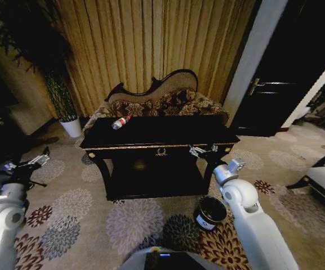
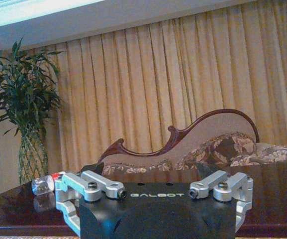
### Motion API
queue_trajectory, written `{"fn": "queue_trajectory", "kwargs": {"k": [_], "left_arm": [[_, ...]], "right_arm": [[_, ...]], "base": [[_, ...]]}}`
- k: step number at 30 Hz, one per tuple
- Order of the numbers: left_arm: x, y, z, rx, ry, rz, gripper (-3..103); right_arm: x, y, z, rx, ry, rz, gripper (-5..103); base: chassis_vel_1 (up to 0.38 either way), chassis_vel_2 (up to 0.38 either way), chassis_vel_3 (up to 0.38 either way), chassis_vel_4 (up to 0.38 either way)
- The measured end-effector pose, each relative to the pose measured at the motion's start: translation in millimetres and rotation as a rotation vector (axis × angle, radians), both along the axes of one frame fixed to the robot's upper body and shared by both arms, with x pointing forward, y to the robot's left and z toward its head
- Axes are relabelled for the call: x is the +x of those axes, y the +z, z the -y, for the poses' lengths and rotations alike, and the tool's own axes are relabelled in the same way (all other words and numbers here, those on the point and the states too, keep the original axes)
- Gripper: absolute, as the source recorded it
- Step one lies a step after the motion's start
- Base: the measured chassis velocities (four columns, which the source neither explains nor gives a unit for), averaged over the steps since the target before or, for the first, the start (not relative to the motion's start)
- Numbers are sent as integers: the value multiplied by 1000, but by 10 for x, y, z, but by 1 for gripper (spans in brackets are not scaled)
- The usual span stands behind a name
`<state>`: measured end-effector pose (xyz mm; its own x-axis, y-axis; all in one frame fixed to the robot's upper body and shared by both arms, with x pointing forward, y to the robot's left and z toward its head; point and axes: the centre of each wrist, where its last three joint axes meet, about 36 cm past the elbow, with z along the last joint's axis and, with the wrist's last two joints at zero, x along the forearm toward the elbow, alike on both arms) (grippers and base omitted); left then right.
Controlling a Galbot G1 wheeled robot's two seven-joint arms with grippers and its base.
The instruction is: Move to the front of the table and place the trash on the table into the trash bin.
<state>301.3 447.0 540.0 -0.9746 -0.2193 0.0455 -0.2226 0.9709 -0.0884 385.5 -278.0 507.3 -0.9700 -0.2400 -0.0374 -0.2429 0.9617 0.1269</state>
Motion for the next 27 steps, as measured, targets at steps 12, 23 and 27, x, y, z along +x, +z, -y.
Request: {"fn": "queue_trajectory", "kwargs": {"k": [12, 23, 27], "left_arm": [[-12, 191, 178, -22, -88, -34, 100], [-30, 253, 158, -14, -109, -11, 100], [-45, 257, 157, -11, -109, -8, 100]], "right_arm": [[23, -106, 29, -43, -25, -20, 100], [11, -142, -22, -54, -21, -3, 100], [0, -162, -29, -59, -23, -6, 100]], "base": [[0, 0, 0, 0], [0, 0, 0, 0], [-8, 96, 13, -92]]}}
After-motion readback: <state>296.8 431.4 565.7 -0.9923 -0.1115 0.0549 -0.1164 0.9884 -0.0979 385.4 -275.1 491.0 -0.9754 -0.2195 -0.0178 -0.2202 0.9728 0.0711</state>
